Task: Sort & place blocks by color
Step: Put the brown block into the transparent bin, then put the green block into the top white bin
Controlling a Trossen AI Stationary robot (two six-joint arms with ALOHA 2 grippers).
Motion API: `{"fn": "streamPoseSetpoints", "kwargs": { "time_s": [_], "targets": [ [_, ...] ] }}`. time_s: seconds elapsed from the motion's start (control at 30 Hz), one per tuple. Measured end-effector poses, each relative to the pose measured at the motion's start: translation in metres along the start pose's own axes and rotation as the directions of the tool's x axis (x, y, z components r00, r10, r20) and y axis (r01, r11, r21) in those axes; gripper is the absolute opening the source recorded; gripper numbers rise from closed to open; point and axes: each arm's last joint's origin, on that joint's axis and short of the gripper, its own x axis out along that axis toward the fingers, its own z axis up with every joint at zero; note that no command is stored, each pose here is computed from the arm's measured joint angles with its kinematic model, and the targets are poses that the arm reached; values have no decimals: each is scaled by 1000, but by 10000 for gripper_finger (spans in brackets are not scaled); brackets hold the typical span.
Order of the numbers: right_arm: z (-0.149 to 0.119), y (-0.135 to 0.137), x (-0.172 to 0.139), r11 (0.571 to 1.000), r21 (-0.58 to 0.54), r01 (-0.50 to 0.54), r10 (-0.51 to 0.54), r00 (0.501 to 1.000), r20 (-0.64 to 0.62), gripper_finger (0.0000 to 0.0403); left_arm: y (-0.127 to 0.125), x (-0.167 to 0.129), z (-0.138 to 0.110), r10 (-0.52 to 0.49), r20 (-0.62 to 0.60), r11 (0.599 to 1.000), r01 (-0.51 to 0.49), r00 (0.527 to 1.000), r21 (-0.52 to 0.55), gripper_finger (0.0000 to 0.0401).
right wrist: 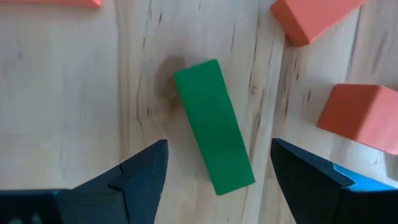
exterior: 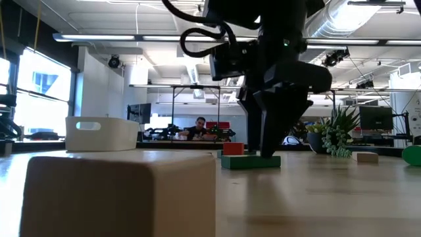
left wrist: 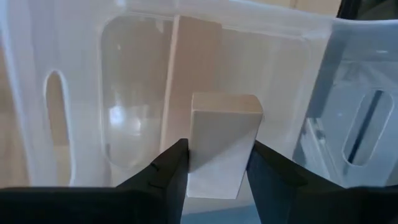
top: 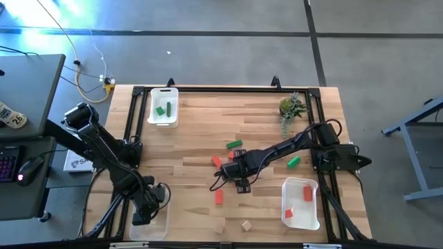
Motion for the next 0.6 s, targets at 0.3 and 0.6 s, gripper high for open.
{"fn": "streamPoseSetpoints", "kwargs": {
  "time_s": [0.3,0.6],
  "targets": [
    [-1,1,12,1000,7,6,-5,999,-34,270,-1,0,-1,-25,-33,1000,24,999,-14,190],
    [-1,1,17,998,55,-32,35,998,-54,215,-1,-5,-3,-45,-25,999,45,999,-3,198]
  ]
}}
